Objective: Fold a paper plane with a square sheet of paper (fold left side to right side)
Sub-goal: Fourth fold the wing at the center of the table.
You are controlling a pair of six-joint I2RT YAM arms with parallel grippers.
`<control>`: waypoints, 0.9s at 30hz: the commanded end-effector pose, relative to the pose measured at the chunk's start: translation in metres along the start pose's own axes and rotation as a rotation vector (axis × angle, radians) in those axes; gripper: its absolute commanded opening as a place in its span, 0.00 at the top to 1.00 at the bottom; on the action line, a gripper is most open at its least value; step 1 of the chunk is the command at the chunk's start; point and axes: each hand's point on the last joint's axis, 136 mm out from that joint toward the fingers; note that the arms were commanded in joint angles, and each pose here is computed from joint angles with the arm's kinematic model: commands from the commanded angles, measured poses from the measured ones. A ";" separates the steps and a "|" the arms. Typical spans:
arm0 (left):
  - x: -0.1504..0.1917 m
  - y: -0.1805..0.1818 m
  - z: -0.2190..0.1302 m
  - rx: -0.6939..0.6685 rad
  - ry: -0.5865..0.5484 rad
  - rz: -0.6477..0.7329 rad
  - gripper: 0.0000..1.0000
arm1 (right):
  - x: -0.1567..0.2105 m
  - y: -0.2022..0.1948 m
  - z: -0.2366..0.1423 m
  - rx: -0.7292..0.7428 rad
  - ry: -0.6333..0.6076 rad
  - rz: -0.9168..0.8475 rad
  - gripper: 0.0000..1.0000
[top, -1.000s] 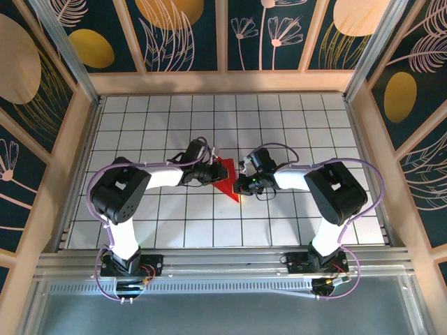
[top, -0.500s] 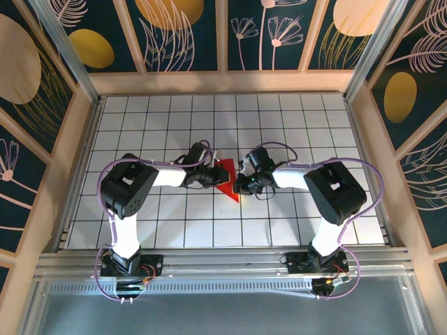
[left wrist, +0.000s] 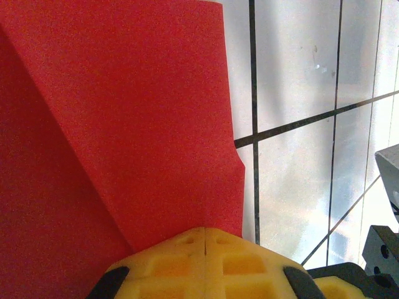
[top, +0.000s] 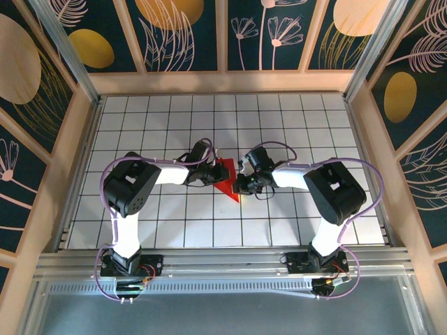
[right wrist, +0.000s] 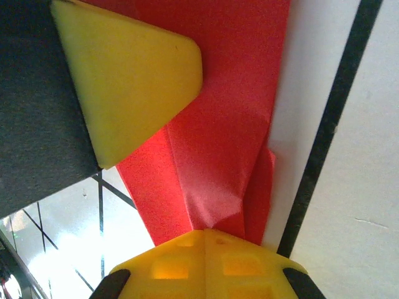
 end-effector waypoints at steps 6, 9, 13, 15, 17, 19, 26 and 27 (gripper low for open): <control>-0.047 0.030 -0.006 -0.076 -0.114 -0.012 0.98 | 0.080 -0.066 0.014 0.264 0.247 0.088 1.00; -0.059 0.032 -0.007 -0.082 -0.126 -0.010 0.98 | 0.082 -0.066 0.015 0.260 0.252 0.086 1.00; -0.077 0.041 -0.011 -0.105 -0.152 -0.011 0.98 | 0.083 -0.065 0.014 0.257 0.254 0.085 1.00; -0.089 0.047 -0.014 -0.114 -0.171 -0.015 0.98 | 0.084 -0.065 0.015 0.254 0.255 0.086 1.00; -0.099 0.052 -0.016 -0.125 -0.184 -0.016 0.98 | 0.084 -0.063 0.014 0.251 0.253 0.085 1.00; -0.110 0.053 -0.017 -0.131 -0.197 -0.010 0.98 | 0.084 -0.063 0.015 0.247 0.253 0.085 1.00; -0.135 0.061 -0.024 -0.151 -0.232 -0.001 0.99 | 0.082 -0.060 0.015 0.233 0.243 0.088 1.00; -0.138 0.057 -0.029 -0.150 -0.244 0.012 0.99 | 0.080 -0.058 0.015 0.225 0.236 0.086 1.00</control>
Point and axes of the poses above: each hand's point on the last joint's axis, 136 mm out from that joint toward the fingers, its own z axis out along the fingers, its own y axis along the line the jaws close on, x = y × z, and after that the axes turned 9 degrees about -z, right-handed
